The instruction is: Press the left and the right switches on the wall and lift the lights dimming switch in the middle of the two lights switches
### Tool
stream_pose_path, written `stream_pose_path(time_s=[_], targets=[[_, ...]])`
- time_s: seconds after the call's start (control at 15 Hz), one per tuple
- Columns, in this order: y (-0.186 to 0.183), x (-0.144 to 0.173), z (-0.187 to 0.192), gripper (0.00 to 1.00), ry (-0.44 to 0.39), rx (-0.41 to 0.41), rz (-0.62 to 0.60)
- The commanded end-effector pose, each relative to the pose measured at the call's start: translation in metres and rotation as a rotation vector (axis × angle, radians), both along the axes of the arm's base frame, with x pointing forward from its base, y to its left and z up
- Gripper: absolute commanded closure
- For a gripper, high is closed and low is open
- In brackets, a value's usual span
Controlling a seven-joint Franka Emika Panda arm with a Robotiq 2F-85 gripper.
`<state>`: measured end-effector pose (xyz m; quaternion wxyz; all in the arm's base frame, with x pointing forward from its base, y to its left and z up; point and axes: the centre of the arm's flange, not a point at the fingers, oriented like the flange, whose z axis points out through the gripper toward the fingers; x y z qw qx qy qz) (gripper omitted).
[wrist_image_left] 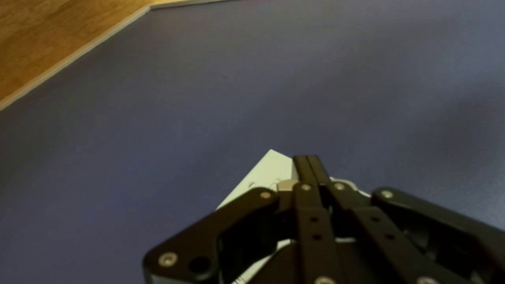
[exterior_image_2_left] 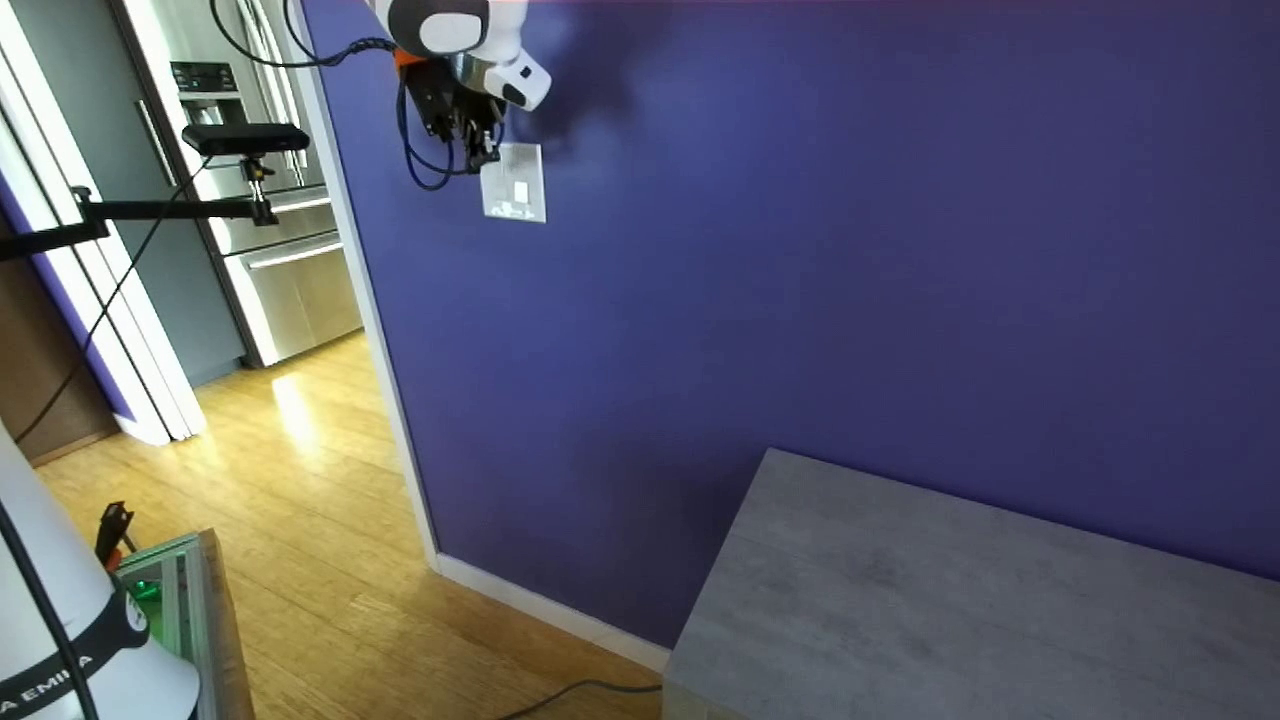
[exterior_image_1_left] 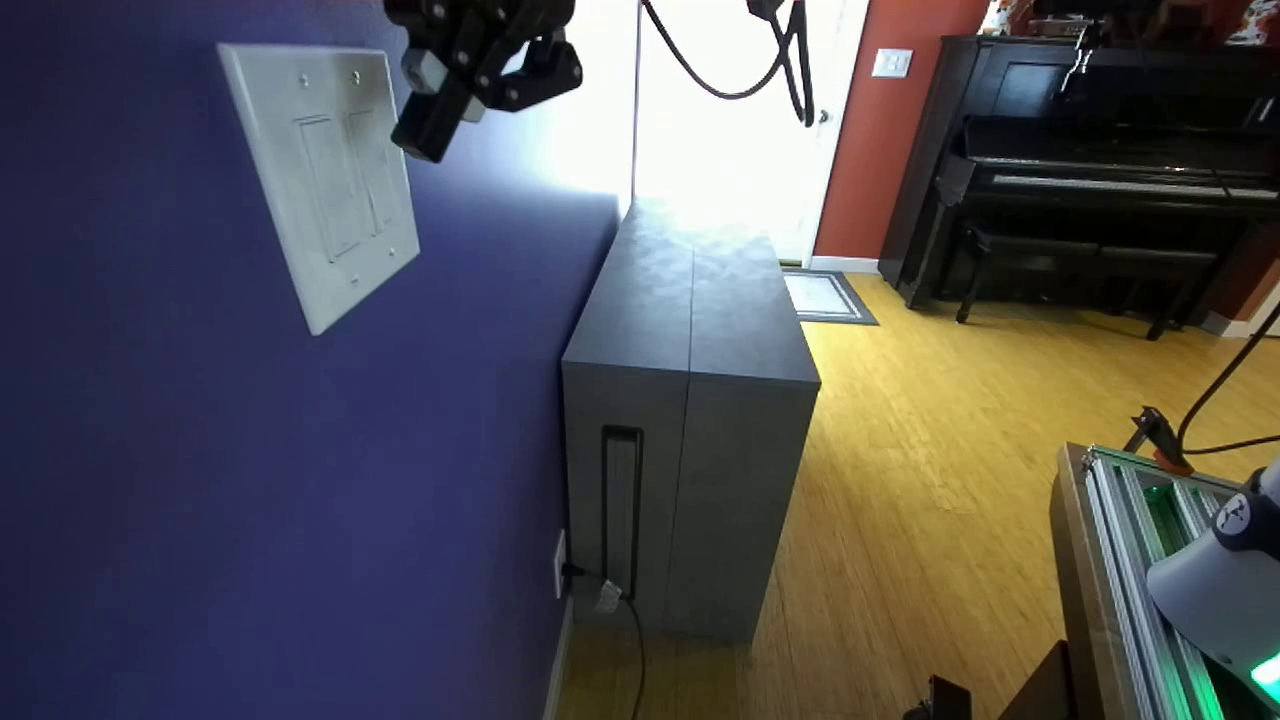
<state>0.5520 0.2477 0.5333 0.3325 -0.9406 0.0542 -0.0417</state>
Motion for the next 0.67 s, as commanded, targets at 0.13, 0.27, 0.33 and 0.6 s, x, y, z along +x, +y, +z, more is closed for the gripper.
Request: stream_pose_path(time_s=[0.13,0.27,0.33,0.6], targets=[[0.016,0.008,-0.006,1.0,-0.065,0.011,-0.084],[0.017,0.011,-0.008,1.0,-0.096,0.011,-0.106],[0.018,0.013,-0.008,1.0,-0.106,0.021,-0.116],[0.02,0.014,-0.01,1.0,-0.099,0.035,-0.118]])
